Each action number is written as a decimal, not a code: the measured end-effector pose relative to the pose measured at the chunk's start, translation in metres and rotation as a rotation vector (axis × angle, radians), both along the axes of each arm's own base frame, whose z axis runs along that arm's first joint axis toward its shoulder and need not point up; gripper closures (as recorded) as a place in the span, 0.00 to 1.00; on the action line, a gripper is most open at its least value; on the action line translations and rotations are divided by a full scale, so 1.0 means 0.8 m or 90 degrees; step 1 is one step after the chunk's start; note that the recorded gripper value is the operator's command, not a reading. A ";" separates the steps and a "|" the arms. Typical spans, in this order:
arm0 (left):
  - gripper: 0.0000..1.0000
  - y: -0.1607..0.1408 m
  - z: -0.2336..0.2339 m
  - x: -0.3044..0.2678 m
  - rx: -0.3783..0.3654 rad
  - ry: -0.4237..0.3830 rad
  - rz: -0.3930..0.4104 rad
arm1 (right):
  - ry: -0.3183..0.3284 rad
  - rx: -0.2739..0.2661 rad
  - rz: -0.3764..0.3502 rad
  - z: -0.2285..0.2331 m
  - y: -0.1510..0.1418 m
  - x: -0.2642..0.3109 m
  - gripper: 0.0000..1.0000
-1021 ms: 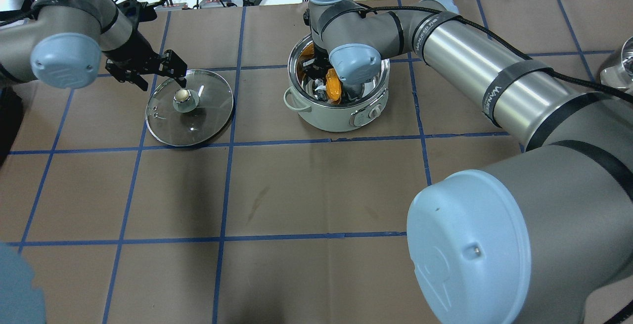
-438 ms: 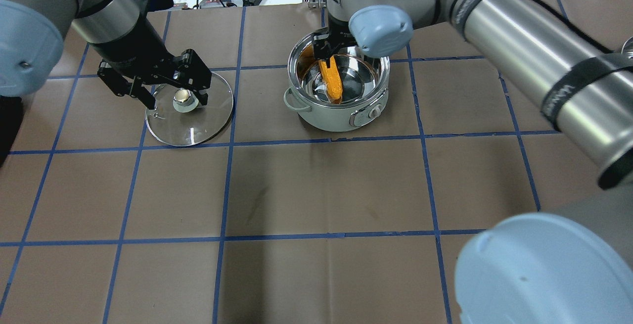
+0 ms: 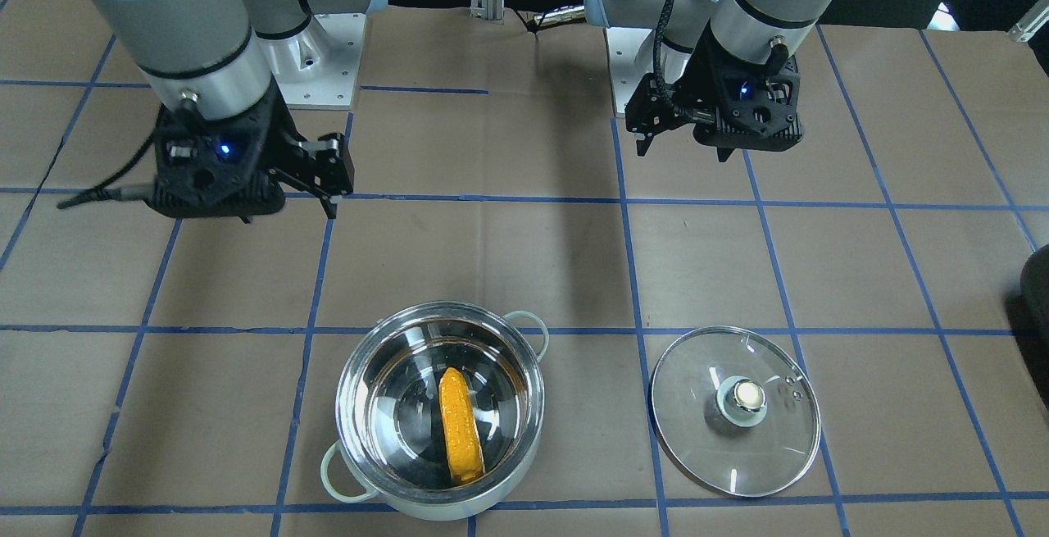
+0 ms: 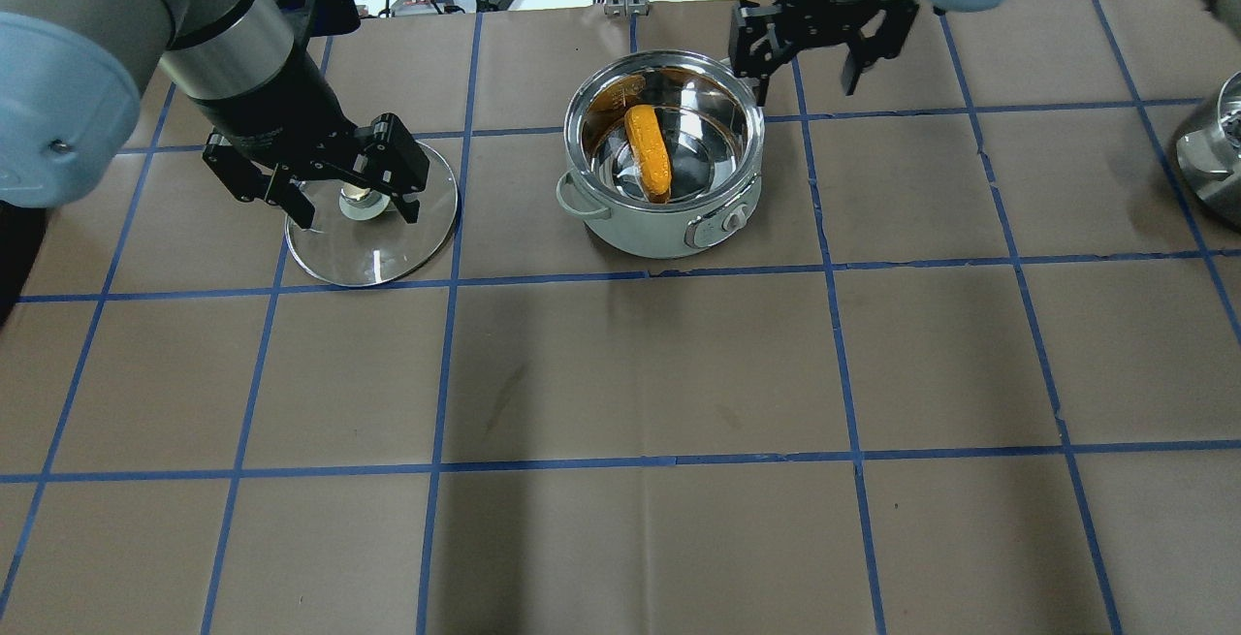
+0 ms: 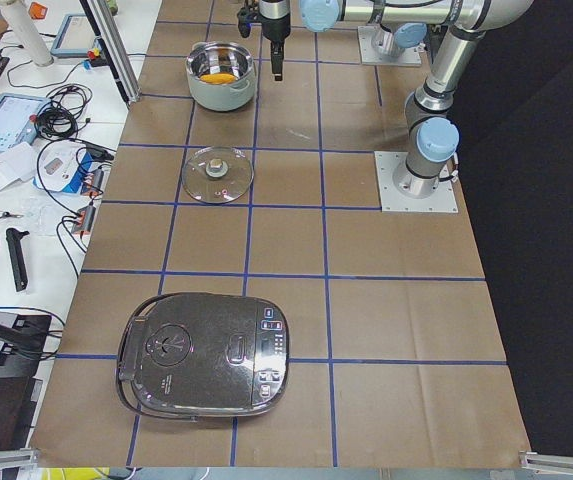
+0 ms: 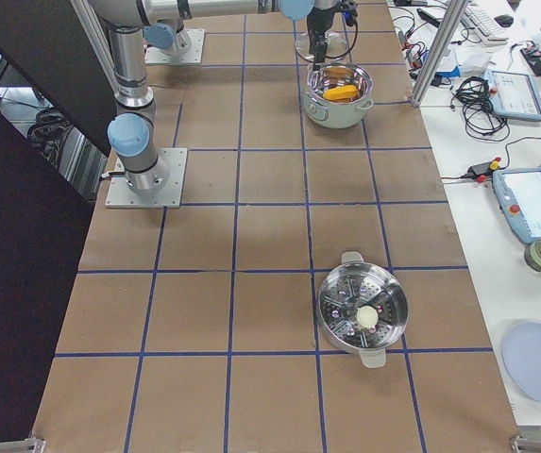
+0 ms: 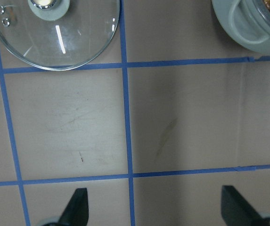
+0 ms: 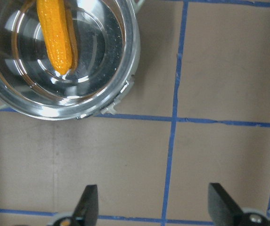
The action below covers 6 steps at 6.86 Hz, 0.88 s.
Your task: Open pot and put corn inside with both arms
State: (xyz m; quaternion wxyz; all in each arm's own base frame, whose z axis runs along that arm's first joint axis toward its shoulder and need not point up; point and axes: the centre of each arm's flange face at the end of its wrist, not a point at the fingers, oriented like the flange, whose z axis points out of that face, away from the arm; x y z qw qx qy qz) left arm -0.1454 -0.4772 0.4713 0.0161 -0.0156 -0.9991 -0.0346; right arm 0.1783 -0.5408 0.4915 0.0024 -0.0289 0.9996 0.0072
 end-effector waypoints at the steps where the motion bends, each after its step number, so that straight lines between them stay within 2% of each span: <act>1: 0.00 0.000 0.000 0.002 0.000 -0.015 -0.004 | 0.000 0.006 -0.016 0.006 0.027 -0.020 0.13; 3: 0.00 0.000 0.001 0.003 -0.002 -0.025 -0.008 | 0.005 0.004 -0.023 0.018 0.060 -0.027 0.10; 4: 0.00 0.000 0.004 0.003 -0.005 -0.024 -0.009 | 0.007 0.004 -0.021 0.020 0.068 -0.027 0.00; 6: 0.00 0.000 0.007 0.001 -0.008 -0.021 -0.011 | 0.007 0.002 -0.020 0.018 0.067 -0.026 0.00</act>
